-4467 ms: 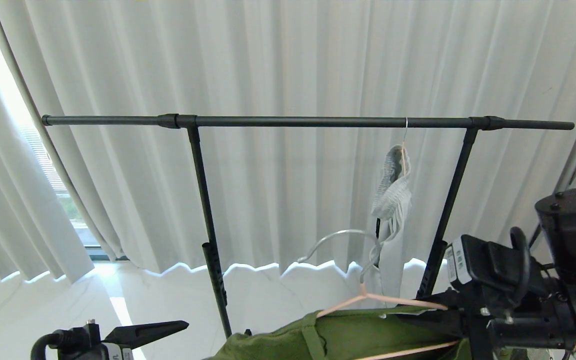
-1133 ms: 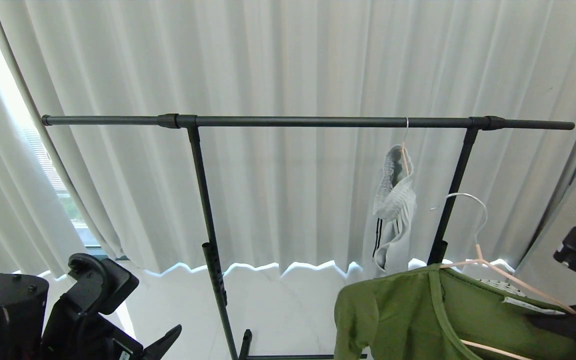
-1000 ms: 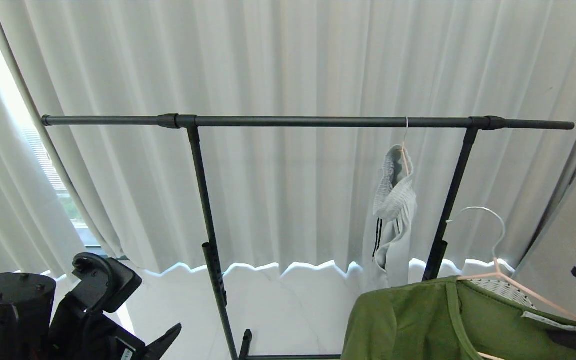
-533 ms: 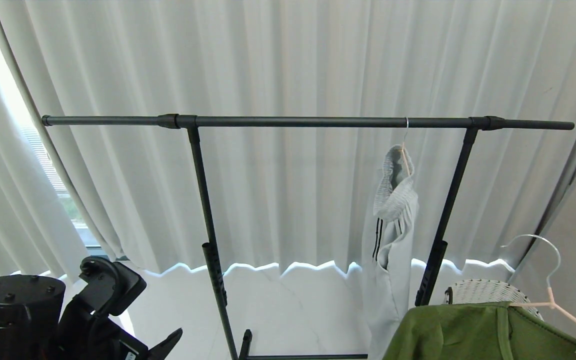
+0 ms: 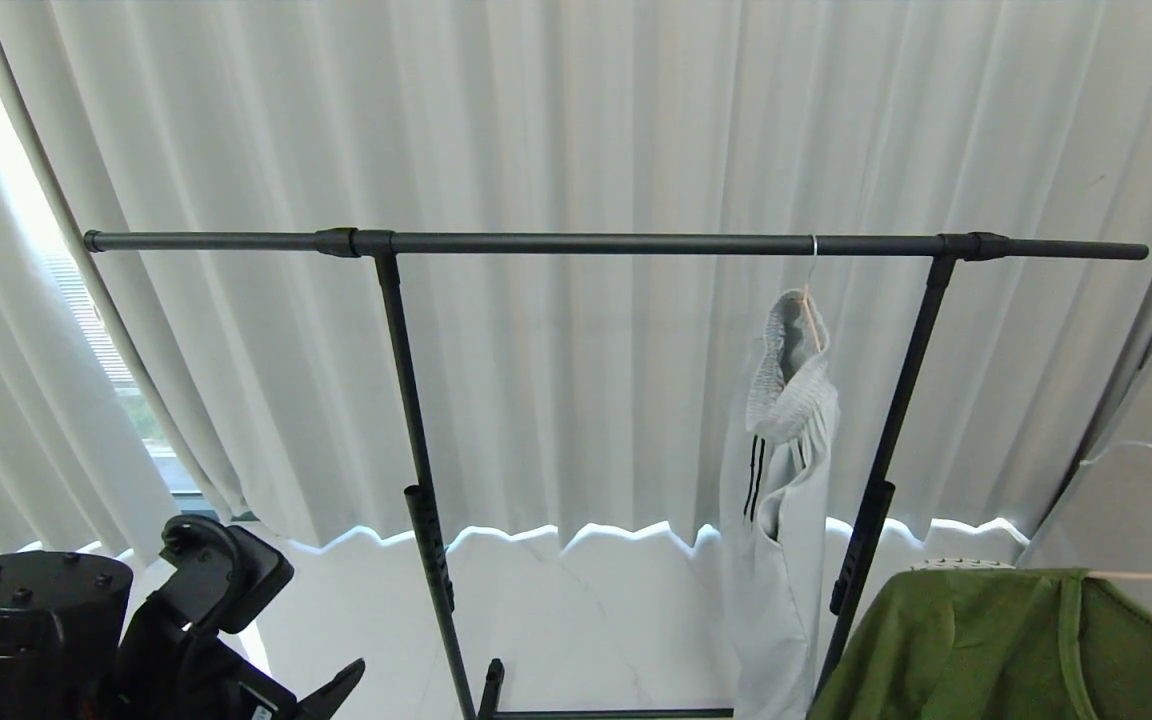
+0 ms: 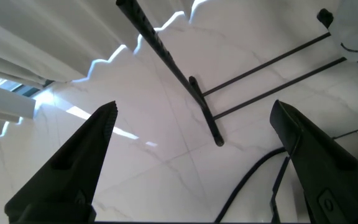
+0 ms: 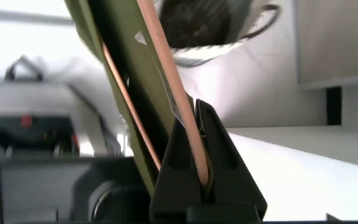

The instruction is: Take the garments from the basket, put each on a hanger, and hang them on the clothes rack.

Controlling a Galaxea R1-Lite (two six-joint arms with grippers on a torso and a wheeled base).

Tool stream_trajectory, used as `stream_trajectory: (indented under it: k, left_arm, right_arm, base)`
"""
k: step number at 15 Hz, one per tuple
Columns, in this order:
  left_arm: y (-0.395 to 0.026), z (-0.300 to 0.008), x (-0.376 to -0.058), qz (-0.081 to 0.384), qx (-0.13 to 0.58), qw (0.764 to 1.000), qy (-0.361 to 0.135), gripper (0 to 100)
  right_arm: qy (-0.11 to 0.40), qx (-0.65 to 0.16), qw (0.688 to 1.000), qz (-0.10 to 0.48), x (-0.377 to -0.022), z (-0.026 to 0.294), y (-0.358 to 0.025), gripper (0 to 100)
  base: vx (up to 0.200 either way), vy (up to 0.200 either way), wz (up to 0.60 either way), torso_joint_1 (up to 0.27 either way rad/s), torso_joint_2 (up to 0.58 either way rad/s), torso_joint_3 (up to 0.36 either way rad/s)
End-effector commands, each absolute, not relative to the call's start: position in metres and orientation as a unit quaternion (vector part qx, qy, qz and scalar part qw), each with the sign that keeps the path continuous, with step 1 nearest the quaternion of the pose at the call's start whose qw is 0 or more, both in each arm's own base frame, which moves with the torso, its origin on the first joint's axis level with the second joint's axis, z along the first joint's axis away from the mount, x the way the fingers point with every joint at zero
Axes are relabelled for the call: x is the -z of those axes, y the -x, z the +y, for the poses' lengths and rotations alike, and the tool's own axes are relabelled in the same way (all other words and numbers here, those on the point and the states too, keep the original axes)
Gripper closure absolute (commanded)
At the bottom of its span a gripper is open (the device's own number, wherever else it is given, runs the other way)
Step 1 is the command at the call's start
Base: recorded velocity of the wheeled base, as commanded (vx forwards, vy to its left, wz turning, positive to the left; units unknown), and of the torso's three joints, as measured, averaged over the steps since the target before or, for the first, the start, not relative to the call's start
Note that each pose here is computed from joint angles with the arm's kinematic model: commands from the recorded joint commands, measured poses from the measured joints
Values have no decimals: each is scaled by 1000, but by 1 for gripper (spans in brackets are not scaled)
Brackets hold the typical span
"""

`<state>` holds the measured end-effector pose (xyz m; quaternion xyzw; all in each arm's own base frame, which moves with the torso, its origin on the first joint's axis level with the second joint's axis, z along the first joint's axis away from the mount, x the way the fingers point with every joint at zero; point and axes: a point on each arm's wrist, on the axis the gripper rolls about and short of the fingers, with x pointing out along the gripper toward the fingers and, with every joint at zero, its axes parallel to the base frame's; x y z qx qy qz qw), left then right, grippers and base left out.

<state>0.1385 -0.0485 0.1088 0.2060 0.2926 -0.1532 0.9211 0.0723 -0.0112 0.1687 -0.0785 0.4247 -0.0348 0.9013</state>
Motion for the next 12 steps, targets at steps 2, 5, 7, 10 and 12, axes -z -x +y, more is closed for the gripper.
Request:
stream_trajectory:
  k: [2, 5, 7, 10, 12]
  left_arm:
    - [-139, -49, -109, 292, 153, 921, -206, 0]
    - [-139, -49, -110, 291, 153, 922, -205, 0]
    - [-139, -49, -110, 289, 153, 923, -203, 0]
    - [-140, -49, -111, 288, 152, 923, -202, 0]
    - [-140, -49, -111, 287, 153, 924, -203, 0]
  right_arm:
    - [73, 50, 913, 398, -189, -20, -109, 100]
    - [76, 50, 930, 357, -222, -26, -147, 100]
    - [69, 49, 938, 337, -238, -28, -164, 100]
    - [66, 43, 943, 322, -250, -30, -178, 100]
    - [67, 42, 943, 322, -251, -30, -181, 100]
  base:
    - [0, 0, 0, 0, 0, 0]
    - [0, 0, 0, 0, 0, 0]
    - [100, 0, 0, 1, 1, -1]
    - [200, 0, 0, -7, -1, 4]
    - [200, 0, 0, 12, 5, 0]
